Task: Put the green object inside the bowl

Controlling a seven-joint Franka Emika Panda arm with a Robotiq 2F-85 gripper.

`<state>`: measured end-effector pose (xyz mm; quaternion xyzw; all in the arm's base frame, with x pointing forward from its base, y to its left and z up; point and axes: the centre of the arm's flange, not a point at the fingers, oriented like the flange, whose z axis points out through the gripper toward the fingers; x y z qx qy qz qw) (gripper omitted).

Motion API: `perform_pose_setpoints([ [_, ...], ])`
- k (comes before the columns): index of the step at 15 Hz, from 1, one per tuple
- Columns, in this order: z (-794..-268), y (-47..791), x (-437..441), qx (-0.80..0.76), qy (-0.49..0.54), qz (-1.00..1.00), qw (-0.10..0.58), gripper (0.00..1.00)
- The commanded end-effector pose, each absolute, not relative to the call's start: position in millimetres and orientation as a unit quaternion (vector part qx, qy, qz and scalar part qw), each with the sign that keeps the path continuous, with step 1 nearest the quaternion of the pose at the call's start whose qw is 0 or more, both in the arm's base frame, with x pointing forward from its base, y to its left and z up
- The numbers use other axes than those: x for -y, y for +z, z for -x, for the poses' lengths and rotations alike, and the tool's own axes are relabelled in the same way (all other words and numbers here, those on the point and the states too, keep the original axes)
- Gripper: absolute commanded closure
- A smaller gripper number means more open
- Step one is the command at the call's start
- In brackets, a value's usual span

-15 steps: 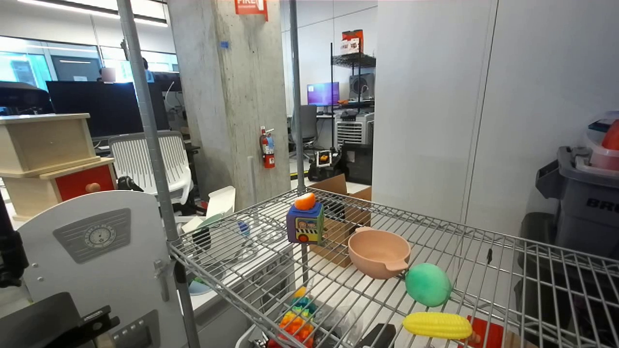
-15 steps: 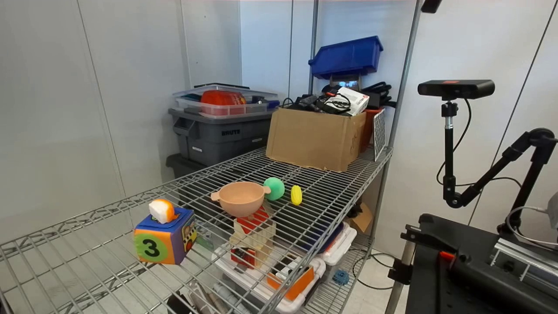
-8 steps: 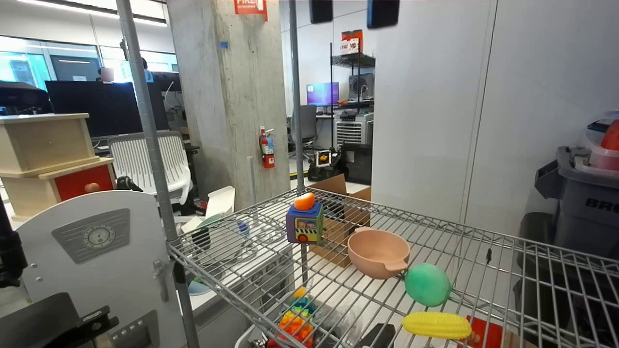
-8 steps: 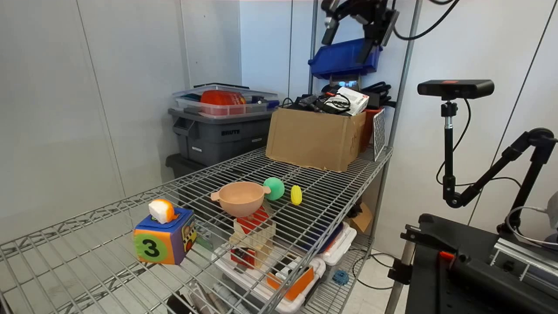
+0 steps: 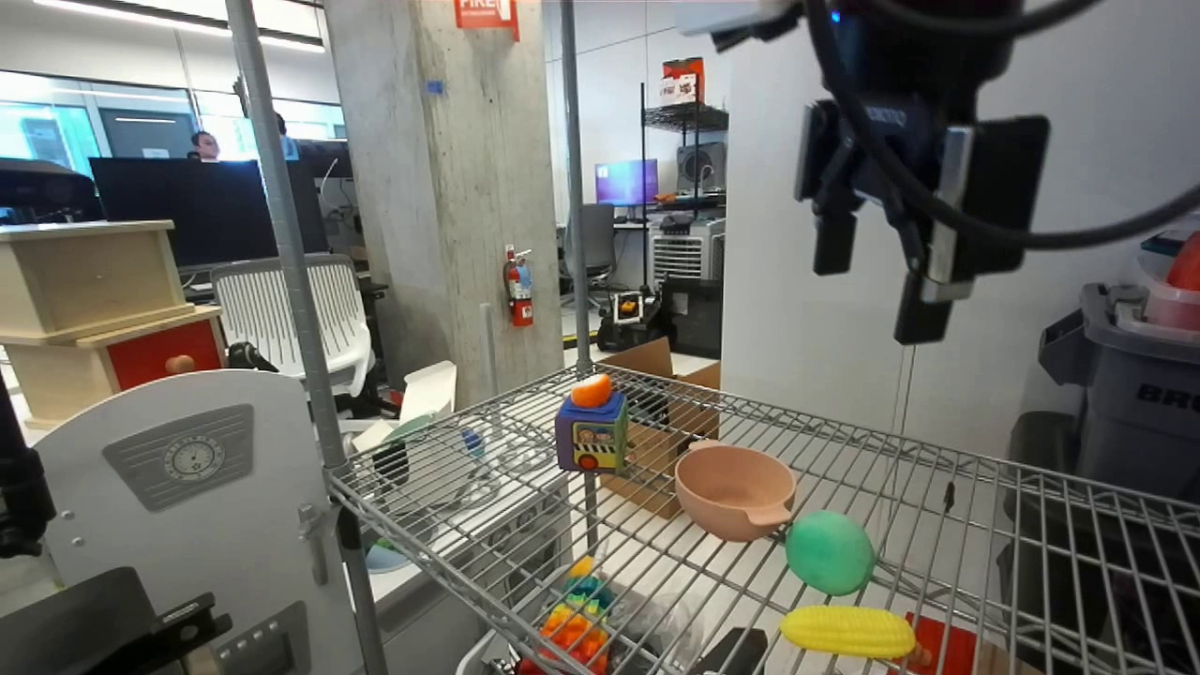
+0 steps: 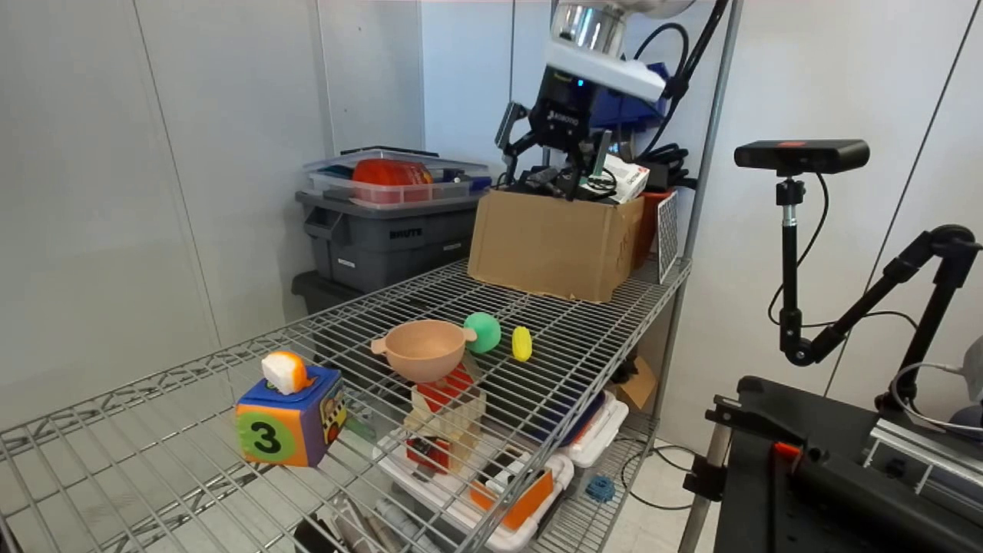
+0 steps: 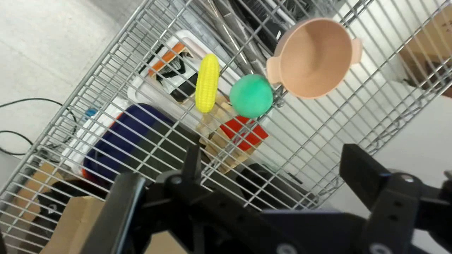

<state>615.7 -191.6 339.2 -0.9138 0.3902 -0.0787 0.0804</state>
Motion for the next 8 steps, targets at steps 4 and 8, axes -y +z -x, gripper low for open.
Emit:
perform_pose_setpoints([
  [4,-710,274,244,-0.498,0.013,0.866,0.043,0.0],
  [8,-738,232,238,-0.529,0.081,0.844,0.021,0.0],
])
